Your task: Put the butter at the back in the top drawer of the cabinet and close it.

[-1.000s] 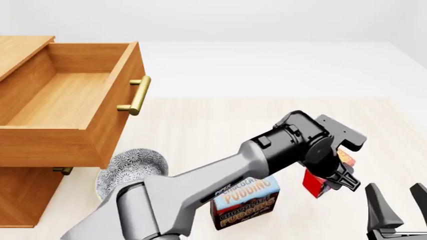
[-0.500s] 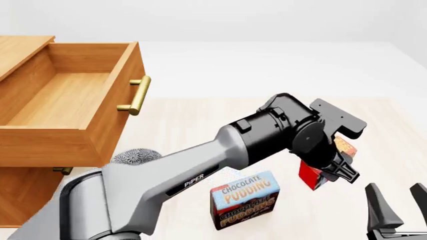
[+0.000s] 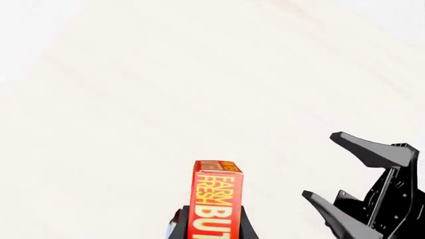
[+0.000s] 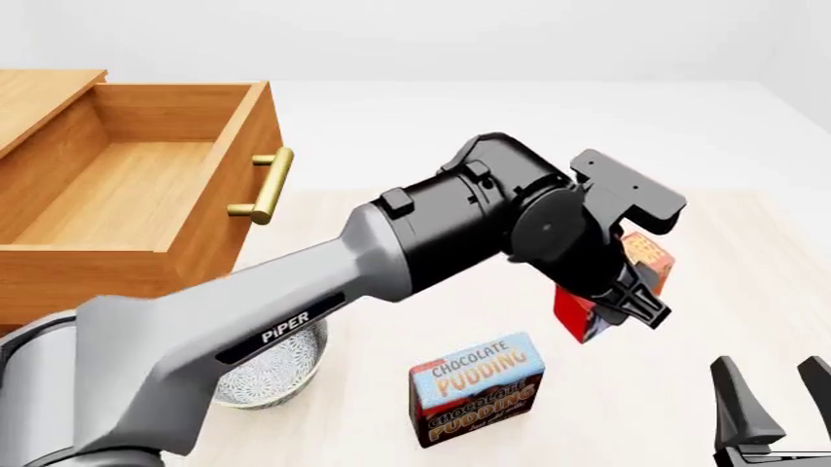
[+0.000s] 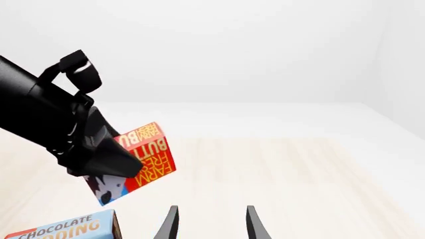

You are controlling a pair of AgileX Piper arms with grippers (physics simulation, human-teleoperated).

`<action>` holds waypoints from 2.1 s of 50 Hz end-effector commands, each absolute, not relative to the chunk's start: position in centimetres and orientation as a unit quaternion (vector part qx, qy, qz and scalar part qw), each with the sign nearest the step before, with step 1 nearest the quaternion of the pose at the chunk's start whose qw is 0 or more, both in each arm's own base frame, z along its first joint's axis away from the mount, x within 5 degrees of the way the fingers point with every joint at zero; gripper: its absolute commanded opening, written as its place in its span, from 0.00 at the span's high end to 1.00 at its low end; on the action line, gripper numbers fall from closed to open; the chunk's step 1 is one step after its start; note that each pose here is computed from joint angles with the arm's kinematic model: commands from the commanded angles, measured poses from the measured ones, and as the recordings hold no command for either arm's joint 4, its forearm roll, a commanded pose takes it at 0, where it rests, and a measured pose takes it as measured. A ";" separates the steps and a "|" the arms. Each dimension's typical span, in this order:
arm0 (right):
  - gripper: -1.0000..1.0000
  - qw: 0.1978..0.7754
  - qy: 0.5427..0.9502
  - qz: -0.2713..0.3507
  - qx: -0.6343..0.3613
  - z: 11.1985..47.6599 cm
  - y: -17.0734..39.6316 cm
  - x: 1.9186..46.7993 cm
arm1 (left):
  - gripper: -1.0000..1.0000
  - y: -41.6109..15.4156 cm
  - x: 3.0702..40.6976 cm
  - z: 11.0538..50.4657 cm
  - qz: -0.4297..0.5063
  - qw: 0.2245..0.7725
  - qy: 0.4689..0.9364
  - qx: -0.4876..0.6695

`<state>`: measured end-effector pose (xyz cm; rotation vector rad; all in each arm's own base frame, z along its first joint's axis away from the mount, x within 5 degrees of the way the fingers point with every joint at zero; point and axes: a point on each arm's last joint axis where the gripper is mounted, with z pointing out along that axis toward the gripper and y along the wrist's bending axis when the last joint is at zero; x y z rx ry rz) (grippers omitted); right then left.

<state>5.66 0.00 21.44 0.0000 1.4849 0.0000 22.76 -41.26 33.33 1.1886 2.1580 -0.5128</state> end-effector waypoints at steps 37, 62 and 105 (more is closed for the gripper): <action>0.00 0.737 0.676 0.000 0.000 21.4 0.0 5.7 | 1.00 -33.0 22.7 40.6 -0.182 0.362 0.801 0.441; 0.00 0.737 0.676 0.000 0.000 21.4 0.0 5.7 | 1.00 -30.0 22.4 42.6 -0.176 0.377 0.800 0.432; 0.00 0.737 0.676 0.000 0.000 21.4 0.0 5.7 | 1.00 -24.4 22.1 45.5 -0.151 0.396 0.807 0.412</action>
